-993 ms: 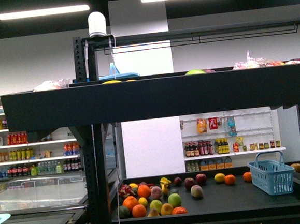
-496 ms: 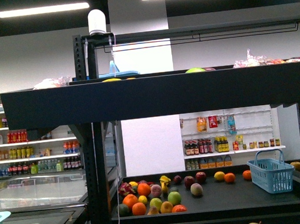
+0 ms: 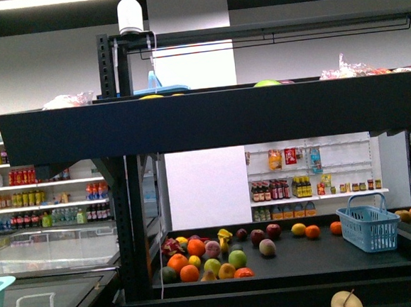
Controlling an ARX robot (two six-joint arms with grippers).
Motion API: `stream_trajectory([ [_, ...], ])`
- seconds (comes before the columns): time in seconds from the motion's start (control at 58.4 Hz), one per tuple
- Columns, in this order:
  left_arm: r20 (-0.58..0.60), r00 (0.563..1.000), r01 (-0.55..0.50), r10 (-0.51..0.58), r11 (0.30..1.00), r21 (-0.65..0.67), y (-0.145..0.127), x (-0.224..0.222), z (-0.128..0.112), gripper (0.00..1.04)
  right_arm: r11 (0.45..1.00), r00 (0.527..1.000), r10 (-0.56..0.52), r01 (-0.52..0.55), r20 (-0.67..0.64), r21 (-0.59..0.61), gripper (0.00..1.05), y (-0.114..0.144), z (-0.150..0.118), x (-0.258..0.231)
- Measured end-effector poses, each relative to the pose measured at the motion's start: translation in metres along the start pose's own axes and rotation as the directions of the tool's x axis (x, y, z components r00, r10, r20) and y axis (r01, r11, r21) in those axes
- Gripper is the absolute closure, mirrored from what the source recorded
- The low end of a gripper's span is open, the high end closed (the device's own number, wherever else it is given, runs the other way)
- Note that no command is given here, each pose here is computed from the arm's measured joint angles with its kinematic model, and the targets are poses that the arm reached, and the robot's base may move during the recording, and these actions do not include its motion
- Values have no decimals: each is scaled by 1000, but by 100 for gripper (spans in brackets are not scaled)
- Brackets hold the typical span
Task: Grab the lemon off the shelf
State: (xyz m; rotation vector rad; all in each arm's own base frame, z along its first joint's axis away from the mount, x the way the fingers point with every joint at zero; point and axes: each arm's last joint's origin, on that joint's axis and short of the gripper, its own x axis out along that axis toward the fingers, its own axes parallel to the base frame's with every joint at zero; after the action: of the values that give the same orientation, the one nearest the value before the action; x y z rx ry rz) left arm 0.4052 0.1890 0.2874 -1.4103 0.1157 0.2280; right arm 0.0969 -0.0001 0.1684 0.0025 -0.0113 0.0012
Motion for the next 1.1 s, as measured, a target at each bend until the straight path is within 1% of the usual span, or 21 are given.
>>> stream_trajectory([
  [0.017, 2, 1000, -2, 2, 1000, 3, 0, 0, 0, 10, 1000, 1000, 0, 0, 0, 0, 7, 0, 0, 0],
  [0.034, 0, 1000, -5, 5, 1000, 3, -1, 0, -1, 16, 1000, 1000, 0, 0, 0, 0, 7, 0, 0, 0],
  [0.154, 3, 1000, -18, 18, 1000, 11, 1, 2, -2, 35, 1000, 1000, 0, 0, 0, 0, 7, 0, 0, 0],
  [0.257, 10, 999, -34, 34, 999, 28, 6, 2, -2, 56, 1000, 1000, 0, 0, 0, 0, 7, 0, 0, 0],
  [0.308, 10, 999, -40, 40, 998, 39, 7, 3, -3, 63, 1000, 1000, 0, 0, 0, 0, 7, 0, 0, 0],
  [0.377, 14, 998, -55, 54, 994, 91, 10, 0, -6, 78, 1000, 1000, 0, 0, 0, 0, 7, 0, 0, 0],
  [0.445, -12, 998, -59, 61, 994, 95, 11, -5, -14, 86, 1000, 1000, 0, 0, 0, 0, 7, 0, 0, 0],
  [0.479, -36, 998, -52, 57, 991, 125, 11, -8, -20, 88, 1000, 1000, 0, 0, 0, 0, 7, 0, 0, 0],
  [0.531, -71, 996, -34, 50, 978, 204, 6, -15, -29, 90, 1000, 1000, 0, 0, 0, 0, 7, 0, 0, 0],
  [0.702, -191, 981, 43, 28, 932, 359, -16, -45, -62, 91, 1000, 1000, 0, 0, 0, 0, 7, 0, 0, 0],
  [0.753, -224, 974, 67, 23, 920, 386, -21, -52, -70, 91, 1000, 1000, 0, 0, 0, 0, 7, 0, 0, 0],
  [0.822, -294, 956, 130, 2, 894, 428, -32, -66, -89, 92, 1000, 1000, 0, 0, 0, 0, 7, 0, 0, 0],
  [0.959, -379, 925, 201, -4, 853, 482, -45, -81, -114, 92, 1000, 1000, 0, 0, 0, 0, 7, 0, 0, 0],
  [1.095, -482, 876, 278, -2, 819, 502, -52, -93, -151, 92, 1000, 1000, 0, 0, 0, 0, 7, 0, 0, 0],
])
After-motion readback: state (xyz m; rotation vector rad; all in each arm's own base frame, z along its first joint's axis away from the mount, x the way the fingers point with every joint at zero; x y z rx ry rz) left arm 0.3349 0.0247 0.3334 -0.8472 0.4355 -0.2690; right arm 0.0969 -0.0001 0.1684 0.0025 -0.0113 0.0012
